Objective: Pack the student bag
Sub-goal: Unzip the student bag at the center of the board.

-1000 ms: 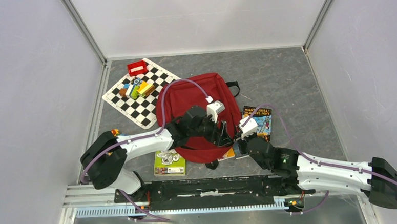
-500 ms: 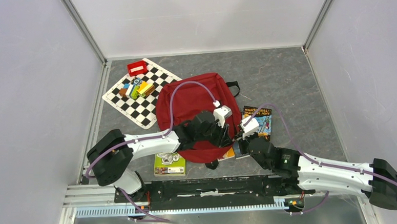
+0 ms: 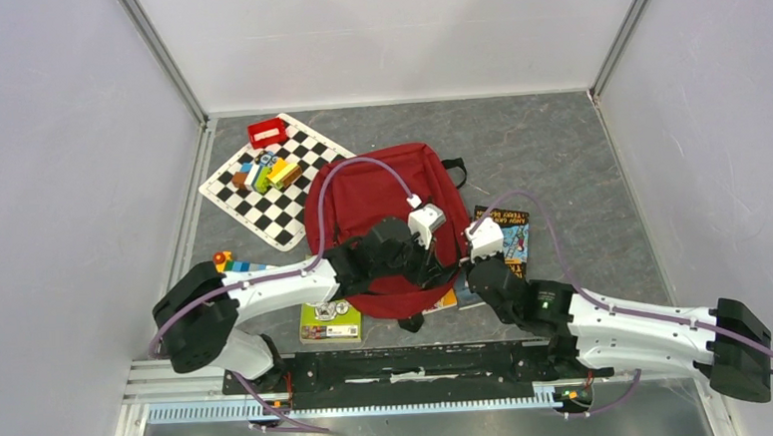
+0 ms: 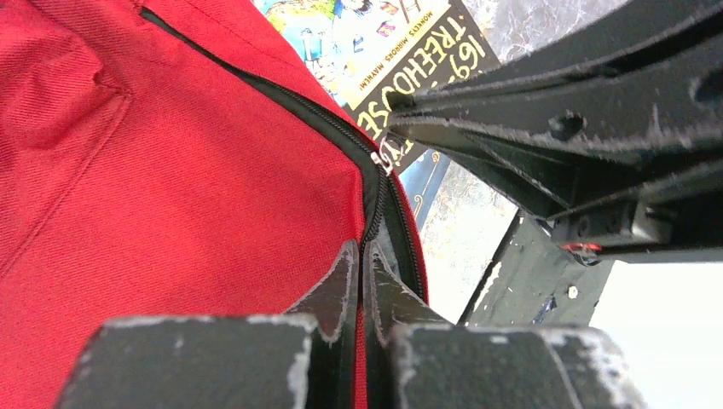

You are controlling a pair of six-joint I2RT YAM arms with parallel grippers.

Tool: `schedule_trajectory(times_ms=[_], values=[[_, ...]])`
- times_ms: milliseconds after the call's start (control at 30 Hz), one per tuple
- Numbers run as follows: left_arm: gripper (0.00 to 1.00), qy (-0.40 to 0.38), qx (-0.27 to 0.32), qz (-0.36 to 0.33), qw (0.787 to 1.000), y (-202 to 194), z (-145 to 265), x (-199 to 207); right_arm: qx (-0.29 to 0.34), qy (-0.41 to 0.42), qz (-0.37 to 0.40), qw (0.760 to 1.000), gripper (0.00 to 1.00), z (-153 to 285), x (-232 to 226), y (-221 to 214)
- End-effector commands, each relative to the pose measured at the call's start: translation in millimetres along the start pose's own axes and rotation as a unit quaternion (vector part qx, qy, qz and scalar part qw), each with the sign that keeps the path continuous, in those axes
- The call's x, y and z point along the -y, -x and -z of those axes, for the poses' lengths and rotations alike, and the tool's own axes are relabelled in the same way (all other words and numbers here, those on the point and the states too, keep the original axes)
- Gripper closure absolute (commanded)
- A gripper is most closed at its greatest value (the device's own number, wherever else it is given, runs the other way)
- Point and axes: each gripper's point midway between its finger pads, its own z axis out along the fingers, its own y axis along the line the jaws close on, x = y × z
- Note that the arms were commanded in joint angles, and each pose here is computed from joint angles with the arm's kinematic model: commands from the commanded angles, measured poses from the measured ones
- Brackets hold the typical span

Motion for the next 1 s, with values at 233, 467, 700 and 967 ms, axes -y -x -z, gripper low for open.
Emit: schedule_trajectory(times_ms=[233, 467, 700, 967], values=[[0.98, 0.018, 0.02, 0.01, 1.0, 13, 38, 3, -0.001, -0.052, -0.015, 0.999, 1.0, -10, 29, 16], [0.98, -0.007, -0.013, 0.005, 1.0, 10, 45, 16, 0.01, -0.031, -0.013, 0.999, 1.0, -24, 29, 32], [0.98, -0.024, 0.004, -0.002, 1.0, 21, 59, 25, -0.003, -0.03, -0.006, 1.0, 1.0, -46, 34, 36], [0.98, -0.044, -0.005, -0.002, 0.999, 20, 68, 34, -0.007, -0.034, 0.002, 0.999, 1.0, -73, 42, 44]])
